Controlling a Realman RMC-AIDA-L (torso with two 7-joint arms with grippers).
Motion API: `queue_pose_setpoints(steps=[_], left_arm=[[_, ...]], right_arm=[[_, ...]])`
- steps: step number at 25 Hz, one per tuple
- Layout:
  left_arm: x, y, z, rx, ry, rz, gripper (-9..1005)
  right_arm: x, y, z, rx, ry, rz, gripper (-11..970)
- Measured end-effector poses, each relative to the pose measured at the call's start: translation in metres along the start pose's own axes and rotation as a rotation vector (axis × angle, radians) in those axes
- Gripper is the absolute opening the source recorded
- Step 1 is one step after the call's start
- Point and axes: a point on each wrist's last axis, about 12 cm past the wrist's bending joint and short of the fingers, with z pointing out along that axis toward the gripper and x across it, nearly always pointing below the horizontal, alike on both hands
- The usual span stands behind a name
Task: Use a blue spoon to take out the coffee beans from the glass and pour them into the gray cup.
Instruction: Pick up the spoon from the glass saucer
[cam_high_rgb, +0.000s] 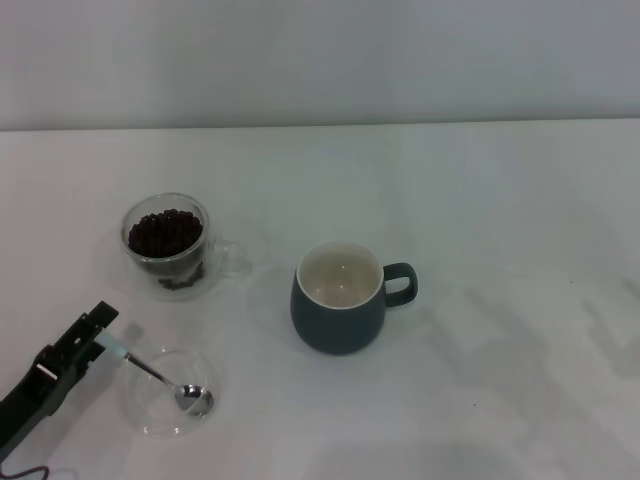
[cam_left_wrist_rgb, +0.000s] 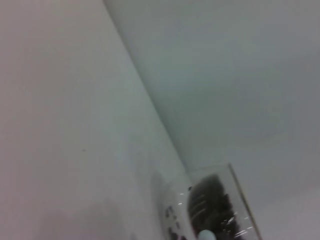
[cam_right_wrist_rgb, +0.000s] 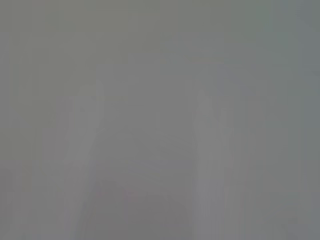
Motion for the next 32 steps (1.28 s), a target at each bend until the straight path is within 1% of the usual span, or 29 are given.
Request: queue_pose_setpoints(steps=[6, 12, 17, 20, 28, 32], left_arm=[[0.0008, -0.0002, 0.0035, -0.007, 0.027, 0.011, 807], [-0.0003, -0.0009, 0.0052, -0.006, 0.031, 0.011, 566], [-0.0015, 0.0013, 0.0045, -0.023, 0.018, 0.006, 321], [-0.001, 0.0035, 0.004, -0.041, 0.013, 0.003, 272], [-0.0025, 0.0036, 0.0046, -0.044, 0.008, 0.013, 140], [-0.0077, 0.0028, -0.0011, -0.026, -0.014, 0.045, 130]], right_arm=[[0.0012, 0.0, 0.0013, 0.003, 0.006, 0.003, 654], [0.0018, -0.0002, 0.0021, 0.003, 0.009, 0.002, 654], [0.0017, -0.0007, 0.0027, 0.006, 0.006, 0.001, 654], [0.0017, -0.0007, 0.0029, 0.007, 0.006, 0.001, 654], [0.0018, -0.0001, 0.0017, 0.005, 0.009, 0.004, 655], [0.002, 0.0003, 0.0018, 0.004, 0.01, 0.005, 655]])
